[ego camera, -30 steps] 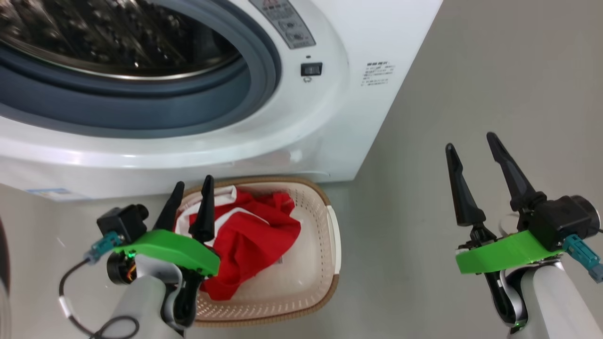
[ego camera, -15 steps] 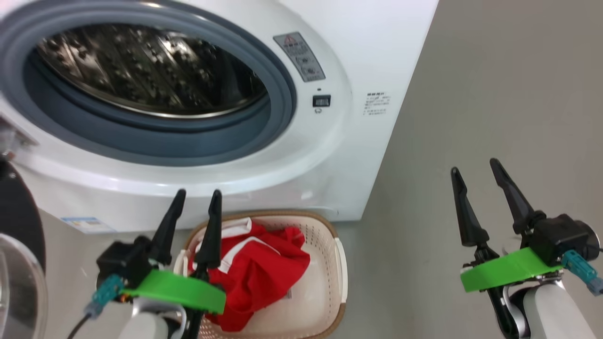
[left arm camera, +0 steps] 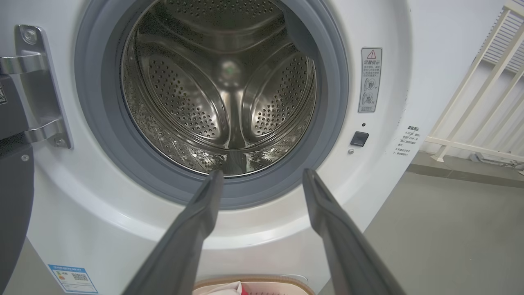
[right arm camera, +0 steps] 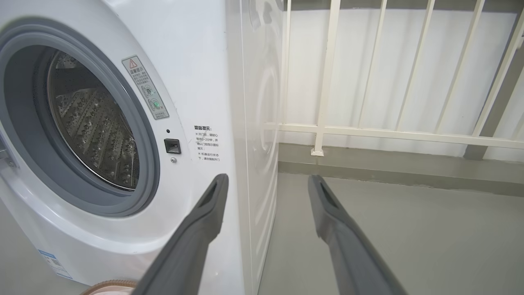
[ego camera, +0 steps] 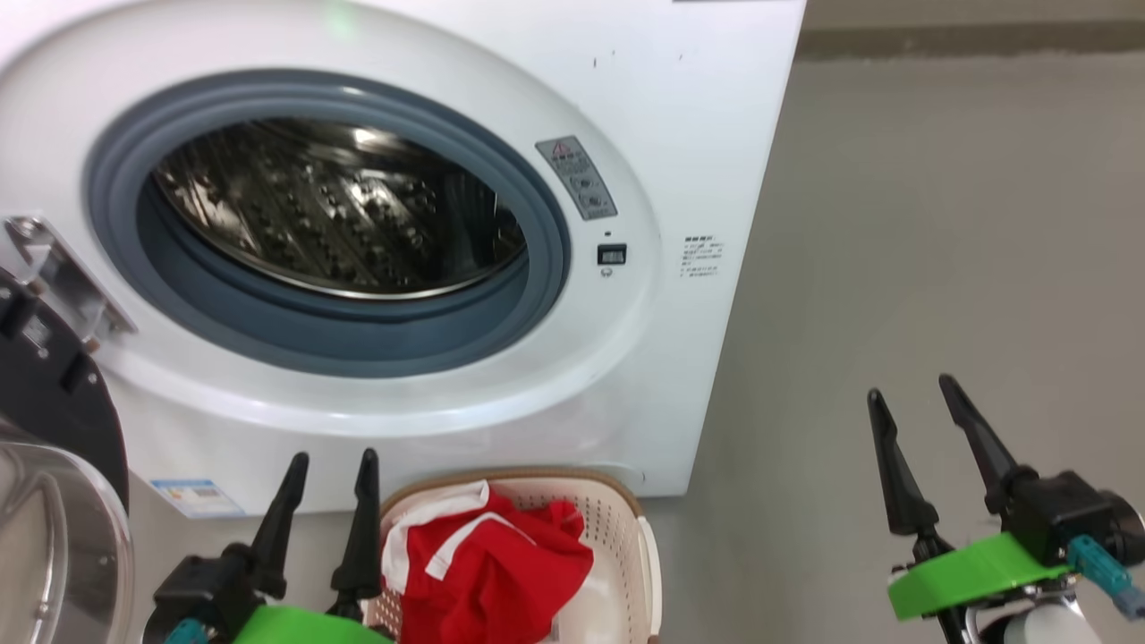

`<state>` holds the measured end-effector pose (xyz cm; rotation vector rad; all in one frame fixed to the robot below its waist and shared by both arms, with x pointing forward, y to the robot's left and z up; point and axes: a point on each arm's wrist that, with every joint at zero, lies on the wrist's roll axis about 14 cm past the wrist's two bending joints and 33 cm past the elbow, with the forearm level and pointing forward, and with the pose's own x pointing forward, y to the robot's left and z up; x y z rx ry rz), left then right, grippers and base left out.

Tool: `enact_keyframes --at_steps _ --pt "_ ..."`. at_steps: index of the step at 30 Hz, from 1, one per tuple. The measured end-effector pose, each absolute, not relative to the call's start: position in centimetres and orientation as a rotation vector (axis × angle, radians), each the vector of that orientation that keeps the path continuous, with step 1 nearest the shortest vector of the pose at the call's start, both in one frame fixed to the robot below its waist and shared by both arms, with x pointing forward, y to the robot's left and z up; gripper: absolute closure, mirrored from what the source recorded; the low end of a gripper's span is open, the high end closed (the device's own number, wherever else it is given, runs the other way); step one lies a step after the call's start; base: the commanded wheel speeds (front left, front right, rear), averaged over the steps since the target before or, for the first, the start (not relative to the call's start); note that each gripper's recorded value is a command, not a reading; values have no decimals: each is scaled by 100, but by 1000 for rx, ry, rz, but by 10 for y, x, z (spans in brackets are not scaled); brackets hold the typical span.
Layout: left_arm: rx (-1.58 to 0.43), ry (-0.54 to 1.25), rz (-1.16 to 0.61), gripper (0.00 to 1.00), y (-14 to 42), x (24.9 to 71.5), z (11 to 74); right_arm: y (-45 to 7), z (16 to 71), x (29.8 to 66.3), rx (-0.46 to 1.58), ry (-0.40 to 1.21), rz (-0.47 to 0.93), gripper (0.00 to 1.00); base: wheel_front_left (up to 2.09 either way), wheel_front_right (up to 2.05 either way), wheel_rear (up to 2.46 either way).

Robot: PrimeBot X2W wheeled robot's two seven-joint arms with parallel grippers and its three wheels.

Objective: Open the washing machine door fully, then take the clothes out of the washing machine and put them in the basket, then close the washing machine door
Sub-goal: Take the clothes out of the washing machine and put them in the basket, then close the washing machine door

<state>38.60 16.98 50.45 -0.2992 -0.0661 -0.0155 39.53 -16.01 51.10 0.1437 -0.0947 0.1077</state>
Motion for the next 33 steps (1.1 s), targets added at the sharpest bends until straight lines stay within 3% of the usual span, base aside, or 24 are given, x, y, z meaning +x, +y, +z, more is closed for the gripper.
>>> enact_keyframes --at_steps 9,22,33 --pt "-269 -112 10 0 179 363 518 -171 516 368 132 -109 77 0 0 0 0" --pt "-249 -108 27 0 183 358 516 -176 515 361 131 -110 64 0 -7 7 0" --pt "-232 -103 27 0 182 359 515 -178 512 362 130 -99 55 0 -119 119 0"
